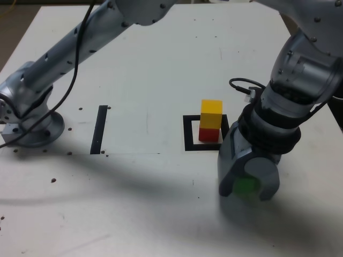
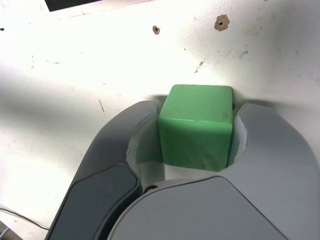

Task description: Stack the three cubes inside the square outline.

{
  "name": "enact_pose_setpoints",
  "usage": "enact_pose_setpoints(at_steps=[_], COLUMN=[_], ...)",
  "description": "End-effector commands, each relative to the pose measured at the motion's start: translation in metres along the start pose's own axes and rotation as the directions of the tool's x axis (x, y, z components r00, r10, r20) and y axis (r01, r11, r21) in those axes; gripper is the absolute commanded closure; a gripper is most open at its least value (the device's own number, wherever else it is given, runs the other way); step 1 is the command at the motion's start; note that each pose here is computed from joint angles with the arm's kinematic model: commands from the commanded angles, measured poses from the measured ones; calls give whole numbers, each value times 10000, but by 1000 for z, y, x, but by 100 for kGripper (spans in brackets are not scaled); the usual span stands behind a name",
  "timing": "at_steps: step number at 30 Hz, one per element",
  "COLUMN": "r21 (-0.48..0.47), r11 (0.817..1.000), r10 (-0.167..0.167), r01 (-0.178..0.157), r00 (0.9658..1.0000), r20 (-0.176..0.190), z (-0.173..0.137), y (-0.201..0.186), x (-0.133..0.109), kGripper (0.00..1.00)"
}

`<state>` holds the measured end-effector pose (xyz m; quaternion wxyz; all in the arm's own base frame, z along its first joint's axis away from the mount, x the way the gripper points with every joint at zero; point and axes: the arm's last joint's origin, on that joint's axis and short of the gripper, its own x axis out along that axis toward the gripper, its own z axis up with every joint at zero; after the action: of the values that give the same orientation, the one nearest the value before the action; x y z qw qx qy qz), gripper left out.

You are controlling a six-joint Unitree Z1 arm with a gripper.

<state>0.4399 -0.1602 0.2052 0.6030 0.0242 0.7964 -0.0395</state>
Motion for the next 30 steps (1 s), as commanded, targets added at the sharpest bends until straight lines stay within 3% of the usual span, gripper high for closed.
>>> enact_pose_setpoints(at_steps=[1,6,10,20,30], r21=[-24,-34,0,-114,23], r11=[10000,9999,9994,9971,9964], r10=[60,149,353,761,849], r01=[-60,-150,-353,-754,-853], r00=[9997,9998,9992,9944,9937], r20=[-228,-160,161,740,728], z=[-2,-13,-32,-96,-124], y=[1,2,5,26,69], x=[1,-13,-36,-79,-91], kGripper=[80,81,81,81,81])
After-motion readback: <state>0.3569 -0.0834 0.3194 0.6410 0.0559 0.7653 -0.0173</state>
